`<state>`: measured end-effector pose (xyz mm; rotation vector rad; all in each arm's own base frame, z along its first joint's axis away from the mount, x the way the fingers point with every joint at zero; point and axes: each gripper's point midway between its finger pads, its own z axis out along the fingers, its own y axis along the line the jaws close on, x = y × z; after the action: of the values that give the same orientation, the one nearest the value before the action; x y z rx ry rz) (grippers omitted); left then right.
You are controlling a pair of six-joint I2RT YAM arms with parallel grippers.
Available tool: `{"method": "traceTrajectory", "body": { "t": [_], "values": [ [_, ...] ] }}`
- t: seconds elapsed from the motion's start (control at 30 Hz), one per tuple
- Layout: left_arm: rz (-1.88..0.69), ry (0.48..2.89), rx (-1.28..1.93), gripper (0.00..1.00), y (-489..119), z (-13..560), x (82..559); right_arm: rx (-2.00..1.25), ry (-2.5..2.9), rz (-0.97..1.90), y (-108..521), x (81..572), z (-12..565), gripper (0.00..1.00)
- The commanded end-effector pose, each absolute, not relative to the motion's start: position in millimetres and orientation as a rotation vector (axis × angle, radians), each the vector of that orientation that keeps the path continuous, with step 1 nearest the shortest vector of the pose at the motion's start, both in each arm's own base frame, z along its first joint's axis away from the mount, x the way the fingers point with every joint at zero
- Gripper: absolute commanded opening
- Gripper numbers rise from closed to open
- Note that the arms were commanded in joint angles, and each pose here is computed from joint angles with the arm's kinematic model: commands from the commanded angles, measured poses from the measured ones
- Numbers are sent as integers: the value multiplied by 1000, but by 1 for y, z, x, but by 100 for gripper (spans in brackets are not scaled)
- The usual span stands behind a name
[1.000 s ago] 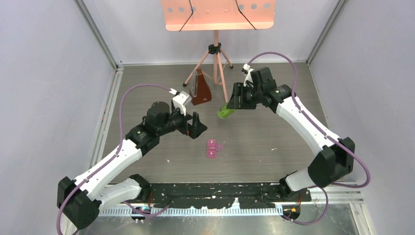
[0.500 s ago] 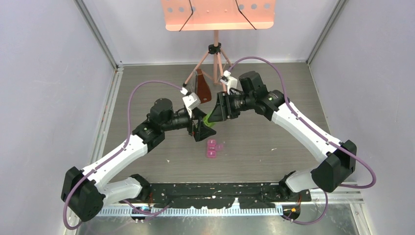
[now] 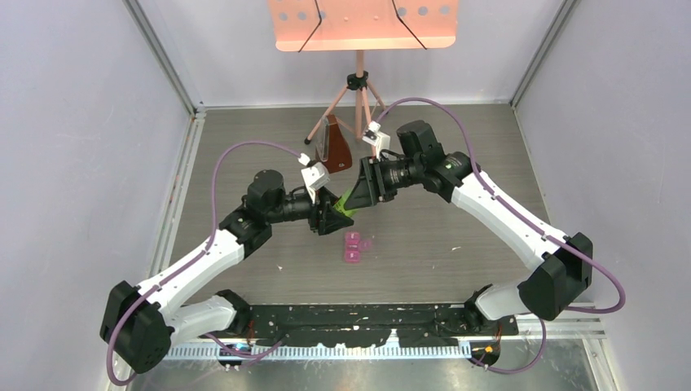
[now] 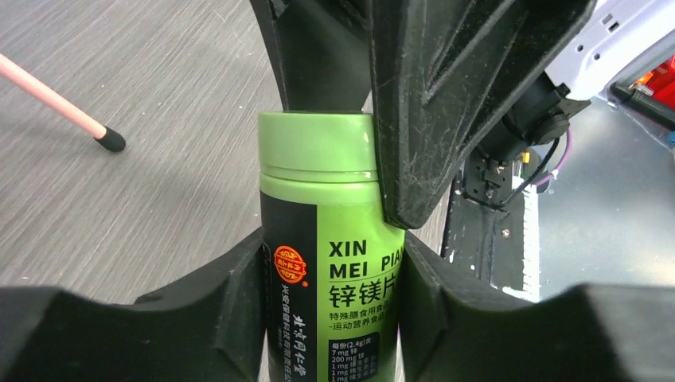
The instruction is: Sort the pills into containers
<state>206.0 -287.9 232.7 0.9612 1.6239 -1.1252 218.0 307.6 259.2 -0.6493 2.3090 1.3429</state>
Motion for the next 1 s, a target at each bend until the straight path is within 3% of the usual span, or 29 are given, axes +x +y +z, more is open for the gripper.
{"method": "traceTrajectory", "body": {
  "t": [0.0,0.13,0.2,0.27,0.37,0.5,0.87,0.93,0.97],
  "values": [
    [-1097,1540,987,41,-286,248,207,-717,2181,1352,310,220,276,32],
    [-1067,1545,987,20,-284,246,211,-694,2204,1347,310,221,268,35],
    [-1040,1547,992,9,-283,245,213,-673,2198,1335,310,224,267,53],
    [-1015,1544,999,2,-280,244,214,-638,2165,1310,307,226,272,83],
    [-966,1534,1005,0,-276,243,217,-583,2123,1293,305,232,277,96],
    [-925,1519,1047,0,-273,241,217,-546,2148,1328,310,234,279,97],
    [-871,1494,1077,0,-271,241,221,-577,2206,1391,321,230,276,80],
    [-865,1491,1078,0,-270,241,221,-591,2207,1400,323,229,273,73],
    [-862,1489,1079,0,-270,241,222,-598,2214,1412,324,228,271,64]
  ]
}}
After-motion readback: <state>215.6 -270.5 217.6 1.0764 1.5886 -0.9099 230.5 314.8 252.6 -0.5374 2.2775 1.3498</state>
